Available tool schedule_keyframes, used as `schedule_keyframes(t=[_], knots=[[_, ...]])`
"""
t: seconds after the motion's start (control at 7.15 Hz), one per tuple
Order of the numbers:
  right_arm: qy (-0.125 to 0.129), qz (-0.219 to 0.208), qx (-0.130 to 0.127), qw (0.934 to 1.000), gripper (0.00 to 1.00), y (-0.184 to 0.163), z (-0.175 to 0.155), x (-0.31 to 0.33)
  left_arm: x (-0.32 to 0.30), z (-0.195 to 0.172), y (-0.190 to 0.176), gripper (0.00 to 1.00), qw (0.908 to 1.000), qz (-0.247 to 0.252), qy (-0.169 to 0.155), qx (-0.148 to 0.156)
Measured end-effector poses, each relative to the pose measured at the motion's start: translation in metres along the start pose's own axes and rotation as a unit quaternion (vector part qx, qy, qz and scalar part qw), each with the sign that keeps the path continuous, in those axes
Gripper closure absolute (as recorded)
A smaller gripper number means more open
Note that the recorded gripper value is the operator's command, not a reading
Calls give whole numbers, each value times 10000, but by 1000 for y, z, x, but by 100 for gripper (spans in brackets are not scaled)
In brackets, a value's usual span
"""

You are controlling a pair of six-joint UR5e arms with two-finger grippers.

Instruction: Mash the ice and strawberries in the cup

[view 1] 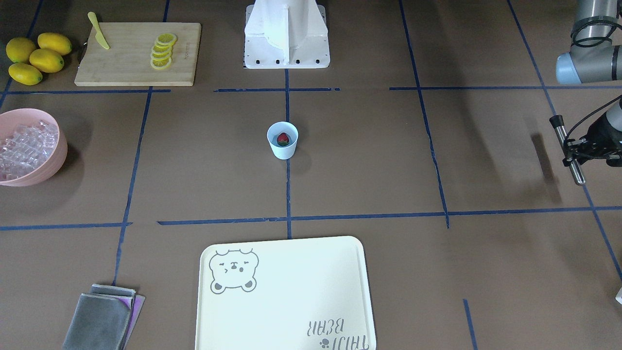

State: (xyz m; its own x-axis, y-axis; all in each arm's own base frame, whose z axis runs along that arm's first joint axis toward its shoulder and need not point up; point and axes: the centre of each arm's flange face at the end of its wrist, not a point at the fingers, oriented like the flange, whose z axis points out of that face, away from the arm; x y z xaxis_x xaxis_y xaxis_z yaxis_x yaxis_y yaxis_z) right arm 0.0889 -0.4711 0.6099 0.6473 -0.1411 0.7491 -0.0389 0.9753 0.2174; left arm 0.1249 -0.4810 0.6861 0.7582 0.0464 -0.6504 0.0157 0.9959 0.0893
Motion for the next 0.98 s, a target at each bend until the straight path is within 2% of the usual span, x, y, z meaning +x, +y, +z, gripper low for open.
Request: schedule_keyframes(t=[0.42, 0.7, 0.84, 0.98], knots=[[1, -23, 19, 10000, 1, -2, -2, -2, 2, 5, 4, 97, 10000, 8, -1, -62], [1, -36, 29, 10000, 1, -3, -3, -3, 3, 11, 11, 88, 9999, 24, -14, -140], [1, -38, 31, 10000, 1, -4, -3, -3, 2, 12, 13, 58, 9999, 24, -21, -159], [1, -41, 33, 10000, 1, -4, -3, -3, 1, 13, 14, 18, 9999, 25, -25, -166]])
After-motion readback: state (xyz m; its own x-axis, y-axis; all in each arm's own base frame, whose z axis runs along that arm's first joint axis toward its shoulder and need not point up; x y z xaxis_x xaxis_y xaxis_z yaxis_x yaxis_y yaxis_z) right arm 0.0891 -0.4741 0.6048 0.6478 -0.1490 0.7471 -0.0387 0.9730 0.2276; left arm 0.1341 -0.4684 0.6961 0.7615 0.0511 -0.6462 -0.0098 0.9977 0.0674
